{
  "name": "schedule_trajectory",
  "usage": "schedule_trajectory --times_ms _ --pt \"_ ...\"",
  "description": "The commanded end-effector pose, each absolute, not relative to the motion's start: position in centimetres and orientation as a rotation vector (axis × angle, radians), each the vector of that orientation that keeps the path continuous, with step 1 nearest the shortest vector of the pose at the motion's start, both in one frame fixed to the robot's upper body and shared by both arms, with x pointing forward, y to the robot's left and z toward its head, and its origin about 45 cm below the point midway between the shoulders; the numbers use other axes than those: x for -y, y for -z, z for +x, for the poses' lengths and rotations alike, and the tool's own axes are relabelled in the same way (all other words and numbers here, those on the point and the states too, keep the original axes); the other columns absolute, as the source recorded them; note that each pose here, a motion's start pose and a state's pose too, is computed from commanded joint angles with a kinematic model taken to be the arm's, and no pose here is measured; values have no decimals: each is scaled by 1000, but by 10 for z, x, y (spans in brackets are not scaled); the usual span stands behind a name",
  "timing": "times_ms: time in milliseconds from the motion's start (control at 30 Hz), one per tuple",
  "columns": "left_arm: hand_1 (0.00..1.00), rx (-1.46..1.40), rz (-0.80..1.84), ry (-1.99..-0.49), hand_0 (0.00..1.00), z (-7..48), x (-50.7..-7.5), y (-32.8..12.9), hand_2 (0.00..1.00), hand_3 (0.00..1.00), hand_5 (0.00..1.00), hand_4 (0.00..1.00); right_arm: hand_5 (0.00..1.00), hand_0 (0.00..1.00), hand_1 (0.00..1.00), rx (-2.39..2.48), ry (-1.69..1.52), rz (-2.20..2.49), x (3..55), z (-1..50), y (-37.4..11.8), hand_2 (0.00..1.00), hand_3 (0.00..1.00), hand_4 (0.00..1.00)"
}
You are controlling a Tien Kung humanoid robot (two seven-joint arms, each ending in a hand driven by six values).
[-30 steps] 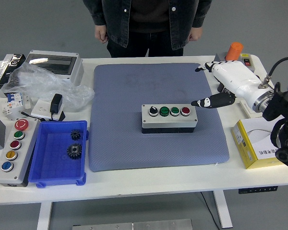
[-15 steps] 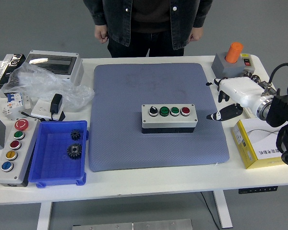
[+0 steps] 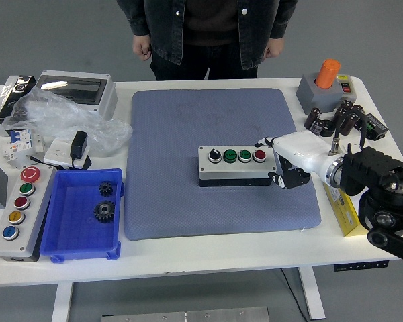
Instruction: Pick up the button,place it on the desk,press the button,press the button
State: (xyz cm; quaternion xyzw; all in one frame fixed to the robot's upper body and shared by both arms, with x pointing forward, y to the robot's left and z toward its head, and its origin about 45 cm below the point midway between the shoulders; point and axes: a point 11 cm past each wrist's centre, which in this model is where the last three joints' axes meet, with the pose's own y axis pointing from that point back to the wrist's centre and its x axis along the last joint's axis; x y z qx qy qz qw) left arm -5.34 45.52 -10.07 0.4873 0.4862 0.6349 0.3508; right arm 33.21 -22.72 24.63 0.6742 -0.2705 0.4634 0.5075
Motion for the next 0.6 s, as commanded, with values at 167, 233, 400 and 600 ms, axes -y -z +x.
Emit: schedule_trajectory --times_ms 167,233,400,600 --pt "761 -1256 1260 -1644 712 -53 -455 101 692 710 474 749 2 376 402 650 -1111 1630 225 335 -243 278 877 478" --pt "761 -1255 1260 -1645 712 -52 -456 101 692 710 474 749 2 376 402 648 -1101 1628 226 337 -239 278 877 478" --pt "760 -1253 1259 -1647 712 -51 -456 100 692 709 474 749 2 368 395 643 -1072 1611 233 342 -228 273 876 491" --pt "761 -1250 1256 -1649 711 -50 -456 100 692 709 477 748 9 364 394 644 -1054 1593 239 347 -222 270 873 496"
